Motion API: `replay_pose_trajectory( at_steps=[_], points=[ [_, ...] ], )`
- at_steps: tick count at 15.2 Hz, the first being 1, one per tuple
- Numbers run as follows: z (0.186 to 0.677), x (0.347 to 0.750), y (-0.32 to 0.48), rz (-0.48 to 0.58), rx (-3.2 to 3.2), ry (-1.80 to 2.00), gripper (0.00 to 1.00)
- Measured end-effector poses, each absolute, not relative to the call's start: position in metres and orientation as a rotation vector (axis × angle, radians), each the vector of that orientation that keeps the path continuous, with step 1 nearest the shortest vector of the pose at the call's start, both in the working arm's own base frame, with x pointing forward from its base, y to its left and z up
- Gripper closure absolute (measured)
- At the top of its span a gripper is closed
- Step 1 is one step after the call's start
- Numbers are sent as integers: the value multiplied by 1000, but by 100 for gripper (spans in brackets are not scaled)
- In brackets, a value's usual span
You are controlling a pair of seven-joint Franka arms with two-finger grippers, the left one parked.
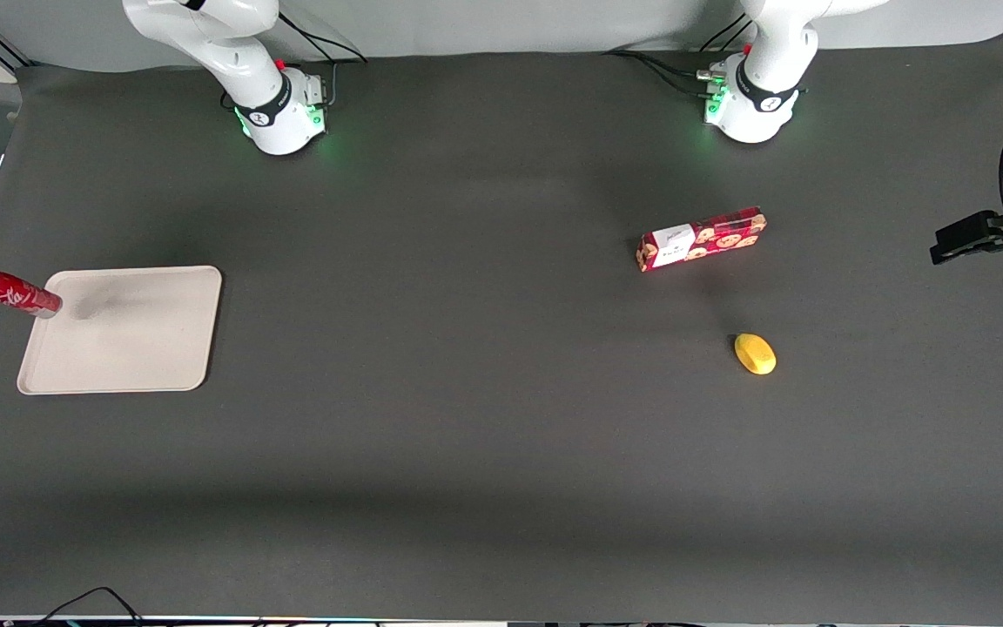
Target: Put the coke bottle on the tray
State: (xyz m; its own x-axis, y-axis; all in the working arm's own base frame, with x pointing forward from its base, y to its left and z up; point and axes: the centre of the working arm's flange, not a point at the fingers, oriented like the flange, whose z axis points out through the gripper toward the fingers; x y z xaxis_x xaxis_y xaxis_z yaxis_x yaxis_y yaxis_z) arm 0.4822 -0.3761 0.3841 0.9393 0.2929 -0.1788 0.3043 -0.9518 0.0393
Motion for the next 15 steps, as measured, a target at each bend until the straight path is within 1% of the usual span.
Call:
replay_pose_trajectory(
  at_steps=[2, 6, 15],
  points=[
    [373, 478, -384, -281, 3022, 467, 69],
    [358, 463, -396, -266, 3009, 468, 69],
    [353, 462, -395, -221, 3026, 464, 69]
  ],
)
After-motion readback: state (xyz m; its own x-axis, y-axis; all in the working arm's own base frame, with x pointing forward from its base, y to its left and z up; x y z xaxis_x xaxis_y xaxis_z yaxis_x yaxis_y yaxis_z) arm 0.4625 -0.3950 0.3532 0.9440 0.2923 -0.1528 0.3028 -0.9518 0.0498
